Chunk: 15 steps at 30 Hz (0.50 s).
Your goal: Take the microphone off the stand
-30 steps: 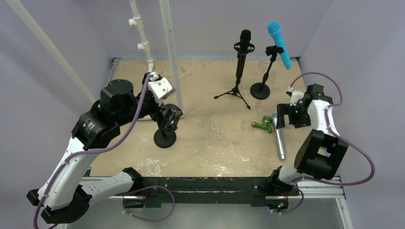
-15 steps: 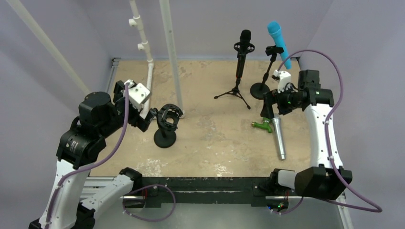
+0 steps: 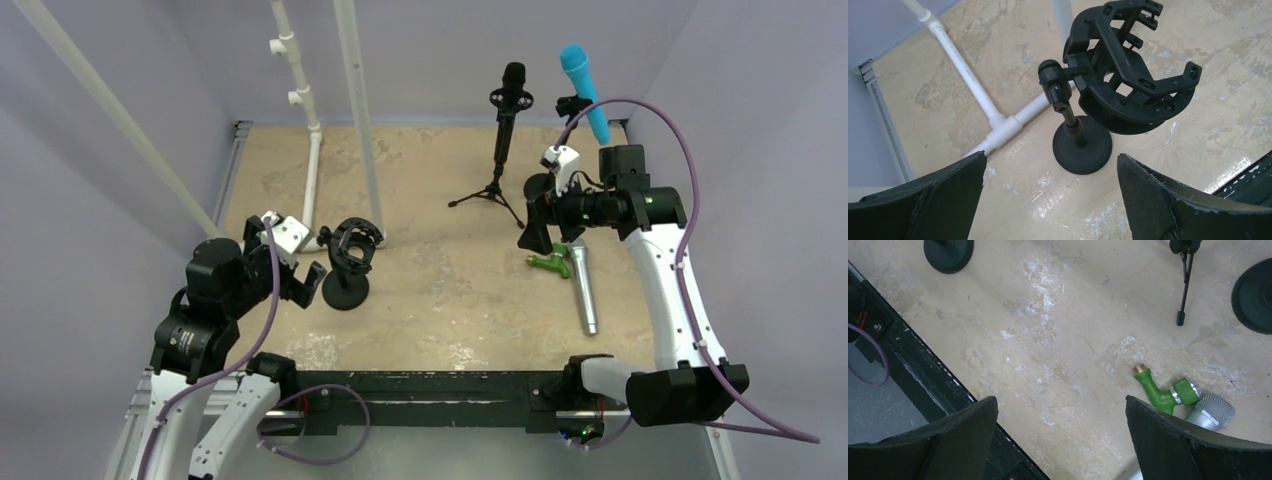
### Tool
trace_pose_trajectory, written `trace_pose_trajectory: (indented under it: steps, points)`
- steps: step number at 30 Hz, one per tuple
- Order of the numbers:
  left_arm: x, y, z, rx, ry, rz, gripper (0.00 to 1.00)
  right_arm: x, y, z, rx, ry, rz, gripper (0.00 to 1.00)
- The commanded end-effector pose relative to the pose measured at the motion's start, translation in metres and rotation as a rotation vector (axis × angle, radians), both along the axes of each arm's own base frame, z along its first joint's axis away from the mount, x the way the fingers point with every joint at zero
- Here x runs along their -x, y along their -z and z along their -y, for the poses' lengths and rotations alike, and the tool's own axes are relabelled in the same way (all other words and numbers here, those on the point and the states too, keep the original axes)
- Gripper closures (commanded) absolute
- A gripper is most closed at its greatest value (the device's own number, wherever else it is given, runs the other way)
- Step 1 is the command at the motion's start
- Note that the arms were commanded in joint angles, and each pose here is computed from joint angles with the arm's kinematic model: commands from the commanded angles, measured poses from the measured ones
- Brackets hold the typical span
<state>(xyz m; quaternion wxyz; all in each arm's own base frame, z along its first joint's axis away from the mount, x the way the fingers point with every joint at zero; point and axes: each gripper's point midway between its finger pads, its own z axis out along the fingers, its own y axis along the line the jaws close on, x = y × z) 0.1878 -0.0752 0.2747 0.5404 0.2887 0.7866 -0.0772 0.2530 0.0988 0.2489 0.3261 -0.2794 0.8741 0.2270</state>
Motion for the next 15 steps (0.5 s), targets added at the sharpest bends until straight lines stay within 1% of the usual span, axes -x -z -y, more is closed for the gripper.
trace_pose_trajectory:
  steps: [1, 6, 15]
  points:
    - [-0.009, 0.007, 0.005, 0.043, 0.008, 0.032, 0.0, -0.005, -0.026, -0.013, -0.059, -0.036, 0.081, 0.04]
    - [-0.017, 0.036, 0.009, 0.036, 0.032, 0.014, 0.0, -0.006, -0.022, -0.015, -0.063, -0.05, 0.085, 0.04]
    - [-0.036, 0.063, 0.026, 0.063, 0.109, 0.015, 0.02, -0.004, -0.023, -0.019, -0.082, -0.068, 0.088, 0.04]
